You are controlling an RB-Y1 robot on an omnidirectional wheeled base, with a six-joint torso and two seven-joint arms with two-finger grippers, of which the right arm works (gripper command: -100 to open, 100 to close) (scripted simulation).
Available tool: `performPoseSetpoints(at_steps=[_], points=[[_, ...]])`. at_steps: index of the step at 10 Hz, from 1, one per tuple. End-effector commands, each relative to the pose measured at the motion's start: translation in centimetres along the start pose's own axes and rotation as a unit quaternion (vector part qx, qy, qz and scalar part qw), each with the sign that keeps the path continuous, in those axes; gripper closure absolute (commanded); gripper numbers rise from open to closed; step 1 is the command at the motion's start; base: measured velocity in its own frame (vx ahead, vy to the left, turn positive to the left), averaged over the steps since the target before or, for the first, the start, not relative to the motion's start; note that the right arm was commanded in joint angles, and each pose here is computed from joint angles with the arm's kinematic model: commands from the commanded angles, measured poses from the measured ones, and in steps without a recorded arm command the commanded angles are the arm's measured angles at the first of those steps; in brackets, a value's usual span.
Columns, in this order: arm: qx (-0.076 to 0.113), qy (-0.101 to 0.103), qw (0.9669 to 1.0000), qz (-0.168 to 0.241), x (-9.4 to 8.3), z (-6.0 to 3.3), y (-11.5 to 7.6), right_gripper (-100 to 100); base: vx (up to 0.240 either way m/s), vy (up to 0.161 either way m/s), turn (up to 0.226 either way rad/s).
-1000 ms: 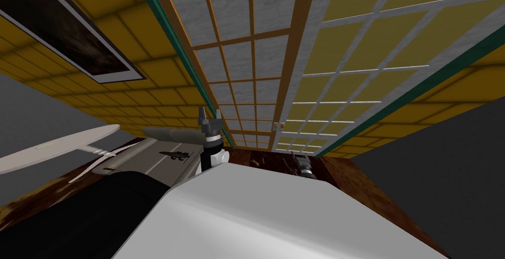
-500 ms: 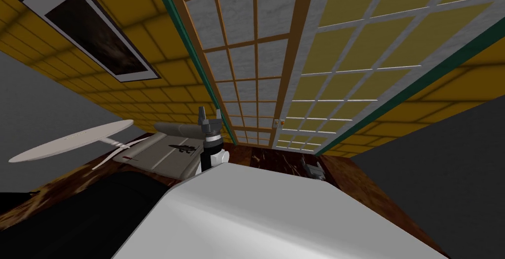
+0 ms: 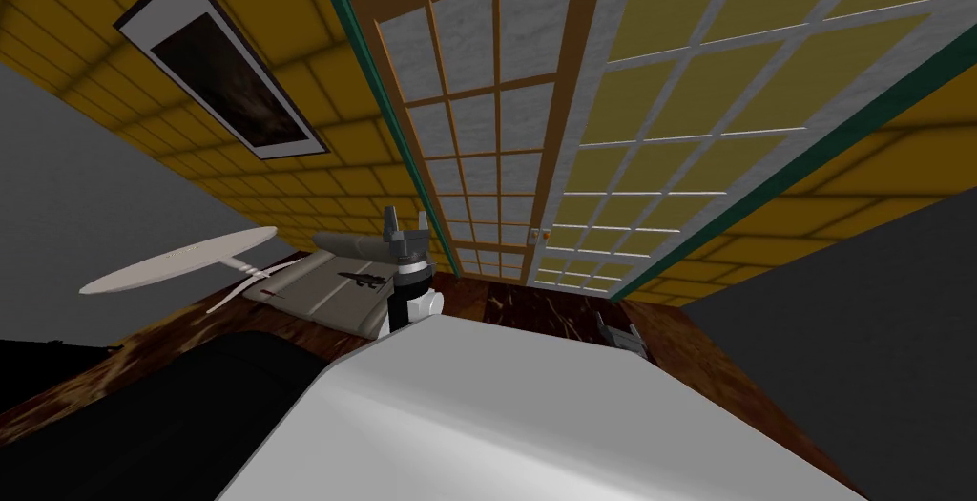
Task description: Pull the door open
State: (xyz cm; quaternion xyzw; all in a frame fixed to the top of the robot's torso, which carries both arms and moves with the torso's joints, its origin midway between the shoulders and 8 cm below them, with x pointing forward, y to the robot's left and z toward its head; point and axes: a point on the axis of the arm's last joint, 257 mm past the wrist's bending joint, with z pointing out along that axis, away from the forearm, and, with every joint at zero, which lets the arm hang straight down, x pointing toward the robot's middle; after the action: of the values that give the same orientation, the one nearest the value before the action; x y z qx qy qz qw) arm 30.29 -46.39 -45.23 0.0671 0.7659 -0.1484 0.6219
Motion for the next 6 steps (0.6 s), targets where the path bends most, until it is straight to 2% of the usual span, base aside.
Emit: performPoseSetpoints(at_steps=[1, 2, 4, 5, 6], points=[[0.012, 0.005, 0.9999, 0.0, 0.5, -0.33, -1.2, -100, -0.032, -0.021, 0.073], [0.019, 0.007, 0.9998, 0.001, 0.7, -0.53, -1.8, -100, -0.035, -0.032, 0.058], [0.048, 0.014, 0.9987, 0.003, 1.3, -1.3, -4.4, -100, -0.076, -0.05, 0.136], [0.048, 0.014, 0.9987, 0.003, 1.3, -1.3, -4.4, -100, -0.053, -0.052, 0.045], [0.066, 0.017, 0.9977, 0.006, 1.6, -1.68, -5.7, -100, -0.028, -0.05, 0.132]])
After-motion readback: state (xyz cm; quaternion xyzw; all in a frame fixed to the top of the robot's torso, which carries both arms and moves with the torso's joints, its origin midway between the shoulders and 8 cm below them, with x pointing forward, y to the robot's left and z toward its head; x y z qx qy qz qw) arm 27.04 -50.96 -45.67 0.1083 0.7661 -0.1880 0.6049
